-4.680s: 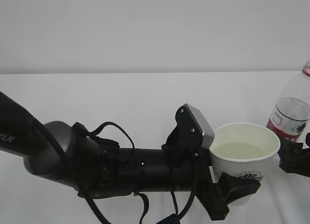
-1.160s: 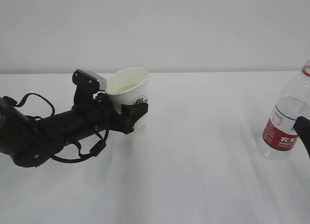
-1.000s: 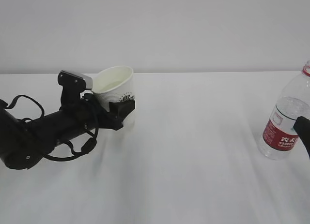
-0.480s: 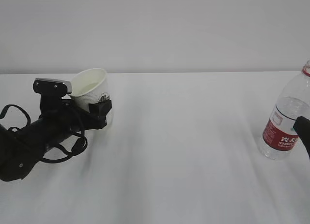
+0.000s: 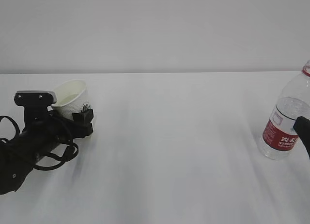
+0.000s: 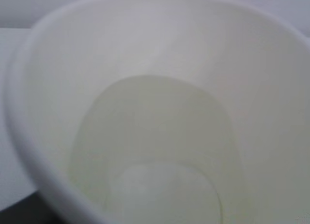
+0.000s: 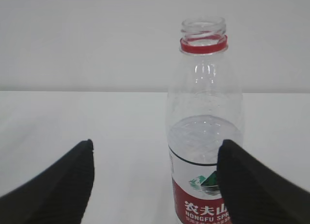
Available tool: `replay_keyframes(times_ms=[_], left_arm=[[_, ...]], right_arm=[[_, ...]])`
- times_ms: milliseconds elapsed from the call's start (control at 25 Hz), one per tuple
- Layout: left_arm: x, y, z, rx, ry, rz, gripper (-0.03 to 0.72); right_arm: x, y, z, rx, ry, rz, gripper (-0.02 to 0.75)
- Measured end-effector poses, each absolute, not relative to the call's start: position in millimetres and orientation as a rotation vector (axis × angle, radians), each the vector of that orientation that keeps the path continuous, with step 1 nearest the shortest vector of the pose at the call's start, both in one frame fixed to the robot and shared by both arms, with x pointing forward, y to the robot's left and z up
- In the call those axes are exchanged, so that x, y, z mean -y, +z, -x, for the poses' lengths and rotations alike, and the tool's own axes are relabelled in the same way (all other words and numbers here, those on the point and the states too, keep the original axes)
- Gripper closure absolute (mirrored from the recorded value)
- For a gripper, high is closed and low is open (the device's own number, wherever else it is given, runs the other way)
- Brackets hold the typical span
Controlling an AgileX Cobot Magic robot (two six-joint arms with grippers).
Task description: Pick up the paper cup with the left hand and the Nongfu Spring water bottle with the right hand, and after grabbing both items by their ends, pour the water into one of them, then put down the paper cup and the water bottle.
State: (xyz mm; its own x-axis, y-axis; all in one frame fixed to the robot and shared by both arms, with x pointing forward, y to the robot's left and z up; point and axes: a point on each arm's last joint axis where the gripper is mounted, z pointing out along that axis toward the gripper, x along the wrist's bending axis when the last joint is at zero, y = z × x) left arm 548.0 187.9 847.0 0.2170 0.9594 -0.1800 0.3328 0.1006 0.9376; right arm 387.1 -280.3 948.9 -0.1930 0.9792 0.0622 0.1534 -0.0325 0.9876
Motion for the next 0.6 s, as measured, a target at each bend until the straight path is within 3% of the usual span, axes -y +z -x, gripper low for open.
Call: replay_keyframes(times_ms=[600], left_arm=[[-193, 844, -536, -1.313, 0.754, -1.442, 0.194]], right_arm=[[280, 949, -387, -1.447, 1.317, -1.256, 0.144]])
